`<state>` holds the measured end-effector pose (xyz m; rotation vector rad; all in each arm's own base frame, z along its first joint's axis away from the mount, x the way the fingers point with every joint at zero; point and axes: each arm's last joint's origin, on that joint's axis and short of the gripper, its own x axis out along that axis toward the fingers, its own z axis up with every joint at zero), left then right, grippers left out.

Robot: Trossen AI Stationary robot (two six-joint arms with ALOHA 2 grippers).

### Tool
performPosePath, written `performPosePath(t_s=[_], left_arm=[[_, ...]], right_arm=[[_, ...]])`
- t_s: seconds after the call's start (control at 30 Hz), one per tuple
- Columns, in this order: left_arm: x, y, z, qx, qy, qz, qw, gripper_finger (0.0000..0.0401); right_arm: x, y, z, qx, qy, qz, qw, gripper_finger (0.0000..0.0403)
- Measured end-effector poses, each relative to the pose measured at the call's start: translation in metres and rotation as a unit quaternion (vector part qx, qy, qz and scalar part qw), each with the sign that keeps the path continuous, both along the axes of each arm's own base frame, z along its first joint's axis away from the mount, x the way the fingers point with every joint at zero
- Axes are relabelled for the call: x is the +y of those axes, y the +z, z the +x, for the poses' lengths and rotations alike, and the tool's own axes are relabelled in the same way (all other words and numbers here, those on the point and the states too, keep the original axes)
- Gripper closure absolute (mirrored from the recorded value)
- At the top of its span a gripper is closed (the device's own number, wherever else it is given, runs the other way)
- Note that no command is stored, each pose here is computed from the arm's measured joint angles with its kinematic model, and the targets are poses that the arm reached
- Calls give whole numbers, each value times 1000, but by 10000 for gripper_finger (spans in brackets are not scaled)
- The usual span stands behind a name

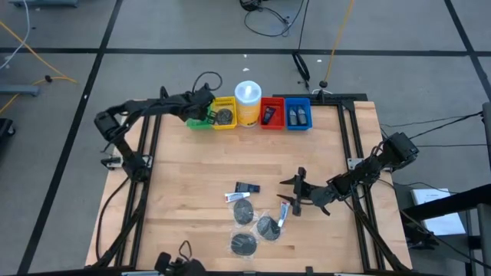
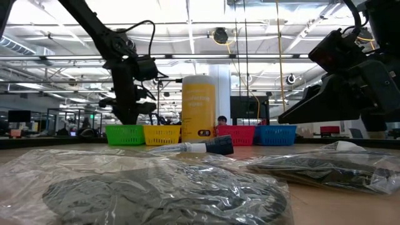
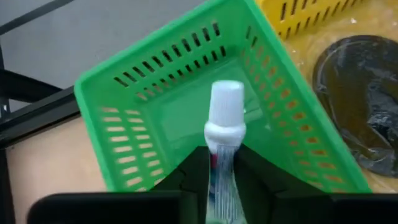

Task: Pick & Place Travel size toiletries
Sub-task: Put the white toothpaste into the green basket

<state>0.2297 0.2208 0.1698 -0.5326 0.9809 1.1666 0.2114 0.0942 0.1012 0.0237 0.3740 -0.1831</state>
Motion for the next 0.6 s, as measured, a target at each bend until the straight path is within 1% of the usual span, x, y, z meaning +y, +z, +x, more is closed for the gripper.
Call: performPosePath(t_s=[0.13,0.23,0.33,0.4,0.47,0.53,0.6], left_arm=[[2,7,-5,-3,-1,3,1000,274],[-2,24,-9,-23,-16,13,1000,230],[-13,47,-15,-49,-35,24,998,195],[-27,66,-13,-74,-62,41,994,181],[-47,80,-10,-85,-103,49,990,175],[-74,89,-3,-108,-152,65,980,175],[-104,91,5,-137,-207,78,966,179]], right_arm=[[0,0,0,0,0,0,1000,177],[0,0,0,0,0,0,1000,177],[0,0,0,1,2,-4,1000,177],[0,0,0,2,6,-10,1000,177],[3,1,0,2,29,-17,999,177],[7,2,0,3,78,-22,997,177],[11,3,0,2,137,-21,990,177]])
